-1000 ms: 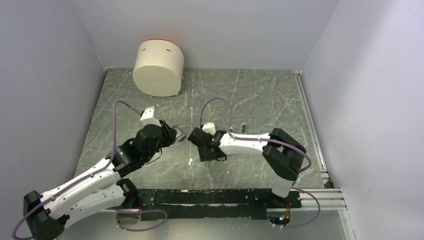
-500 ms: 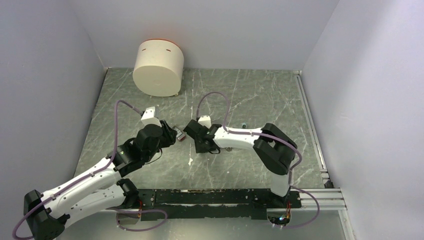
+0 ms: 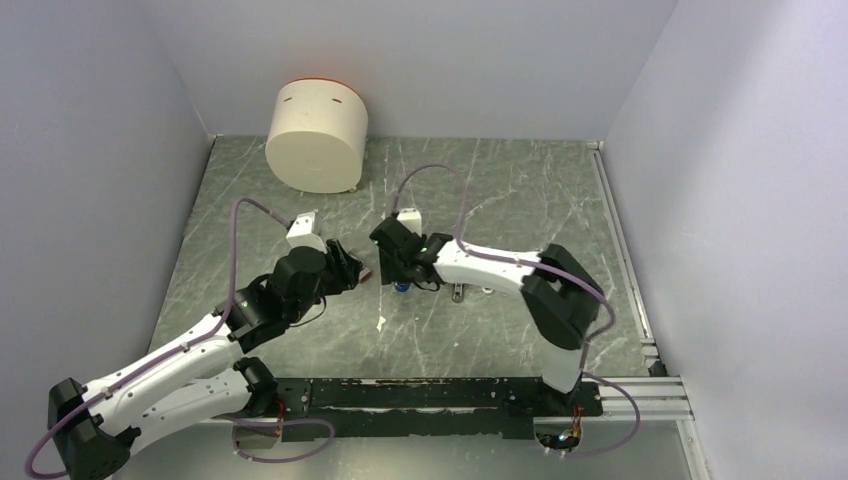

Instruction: Load the staples into the stapler

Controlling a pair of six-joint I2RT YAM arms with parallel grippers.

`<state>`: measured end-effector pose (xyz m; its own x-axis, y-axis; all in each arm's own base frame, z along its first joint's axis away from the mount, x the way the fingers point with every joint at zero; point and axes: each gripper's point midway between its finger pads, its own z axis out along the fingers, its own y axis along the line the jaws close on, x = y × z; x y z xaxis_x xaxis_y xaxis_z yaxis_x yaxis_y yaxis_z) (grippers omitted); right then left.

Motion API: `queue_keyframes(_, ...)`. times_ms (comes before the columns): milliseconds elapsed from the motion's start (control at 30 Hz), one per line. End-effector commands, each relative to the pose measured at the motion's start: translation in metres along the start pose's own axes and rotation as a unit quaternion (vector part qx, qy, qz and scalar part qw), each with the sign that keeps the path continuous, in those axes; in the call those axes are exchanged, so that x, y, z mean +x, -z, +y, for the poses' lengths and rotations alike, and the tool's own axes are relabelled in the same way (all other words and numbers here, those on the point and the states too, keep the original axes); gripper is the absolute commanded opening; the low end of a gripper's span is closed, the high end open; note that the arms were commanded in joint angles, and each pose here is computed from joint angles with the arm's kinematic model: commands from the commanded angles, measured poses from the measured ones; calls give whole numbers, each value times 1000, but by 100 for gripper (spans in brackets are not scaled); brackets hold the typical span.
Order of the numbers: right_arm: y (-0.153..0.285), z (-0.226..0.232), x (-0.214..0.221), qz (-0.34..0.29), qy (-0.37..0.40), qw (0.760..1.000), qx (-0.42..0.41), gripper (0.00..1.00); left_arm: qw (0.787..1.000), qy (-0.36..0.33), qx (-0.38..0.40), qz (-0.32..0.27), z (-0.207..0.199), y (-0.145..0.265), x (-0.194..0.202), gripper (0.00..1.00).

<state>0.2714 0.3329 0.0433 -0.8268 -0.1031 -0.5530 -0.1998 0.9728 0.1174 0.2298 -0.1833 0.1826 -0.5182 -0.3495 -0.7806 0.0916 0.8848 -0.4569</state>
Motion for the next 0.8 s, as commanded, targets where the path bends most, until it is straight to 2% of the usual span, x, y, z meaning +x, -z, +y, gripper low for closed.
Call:
queue_keyframes(0, 57, -2, -51, -86, -25, 995, -39, 63, 999, 15, 42, -18, -22, 5, -18, 56)
queue_keyframes(167, 83, -75, -76, -129, -76, 988, 35, 63, 998, 20, 49, -18, -25, 5, -19, 65)
queue_keyframes(333, 83, -136, -77, -120, -105, 982, 105, 64, 997, 4, 81, -21, -35, 4, -19, 73)
queue_keyframes(467, 70, -152, -66, -84, -108, 983, 120, 64, 992, -8, 126, -9, -53, 5, -14, 75)
queue_keyframes(600, 56, -155, -57, -58, -106, 986, 114, 56, 987, -9, 158, -10, -64, 6, -14, 75)
queue_keyframes(767, 43, -154, -48, -33, -90, 989, 110, 51, 986, -14, 167, -3, -67, 4, -10, 75)
